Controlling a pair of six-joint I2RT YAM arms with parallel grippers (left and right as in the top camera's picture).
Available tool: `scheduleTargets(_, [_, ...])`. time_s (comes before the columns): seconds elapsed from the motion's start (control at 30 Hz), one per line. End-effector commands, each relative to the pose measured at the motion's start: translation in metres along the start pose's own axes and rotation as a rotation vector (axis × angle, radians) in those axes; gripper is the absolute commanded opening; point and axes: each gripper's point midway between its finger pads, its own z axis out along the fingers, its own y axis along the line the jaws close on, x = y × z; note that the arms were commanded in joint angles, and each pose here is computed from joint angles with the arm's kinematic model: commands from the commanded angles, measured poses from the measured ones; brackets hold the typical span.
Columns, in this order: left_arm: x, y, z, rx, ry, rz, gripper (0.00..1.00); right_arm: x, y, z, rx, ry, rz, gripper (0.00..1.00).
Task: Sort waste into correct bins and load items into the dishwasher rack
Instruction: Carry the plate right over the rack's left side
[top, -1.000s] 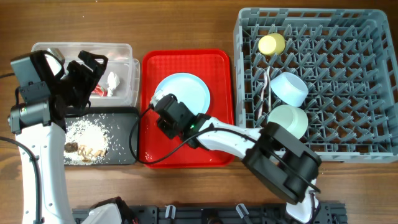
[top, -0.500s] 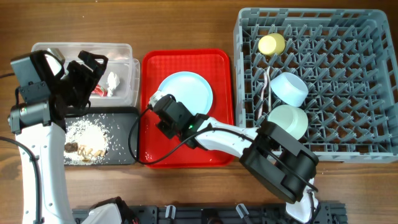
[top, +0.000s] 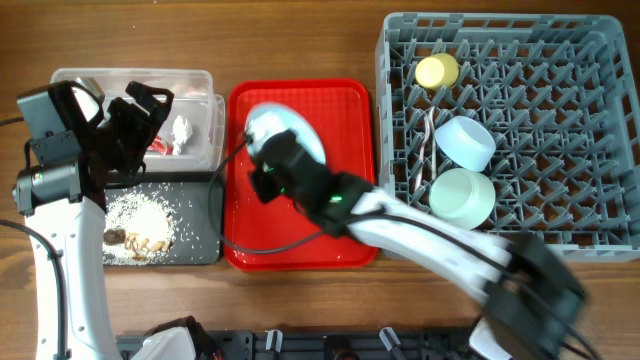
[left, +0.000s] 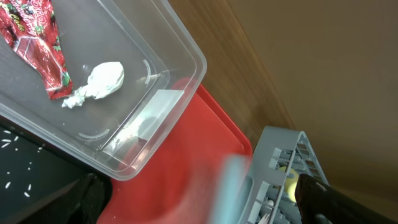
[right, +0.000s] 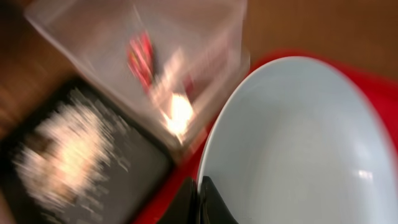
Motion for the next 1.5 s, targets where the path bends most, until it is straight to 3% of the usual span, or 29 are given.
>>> scheduleTargets(0.0, [-0.003, -0.004, -0.003, 0.014, -0.005, 0.007, 1.00, -0.079, 0.003, -0.074, -0.131, -0.189, 0.209, 0.04])
scheduleTargets(0.17, [-0.003, -0.004, -0.003, 0.014, -0.005, 0.007, 1.00, -0.124, -0.031, -0.147, -0.243, -0.281, 0.372, 0.04])
scheduleTargets(0.33, [-0.003, -0.004, -0.003, 0.014, -0.005, 0.007, 1.00, -0.127, -0.086, -0.170, -0.209, -0.275, 0.510, 0.04])
scheduleTargets(0.63, [-0.003, -0.004, -0.003, 0.014, -0.005, 0.007, 1.00, -0.108, -0.166, -0.174, -0.053, -0.246, 0.689, 0.04])
scheduleTargets(0.97, [-0.003, -0.004, -0.003, 0.014, -0.005, 0.007, 1.00, -0.069, -0.192, -0.161, 0.013, -0.192, 0.743, 0.04])
scheduleTargets(1.23, [-0.003, -0.004, -0.003, 0.014, -0.005, 0.007, 1.00, -0.054, -0.189, -0.147, -0.075, -0.212, 0.785, 0.04])
scheduleTargets(1.47, [-0.003, -0.004, -0.003, 0.014, -0.005, 0.007, 1.00, -0.033, -0.203, -0.143, -0.036, -0.197, 0.814, 0.04])
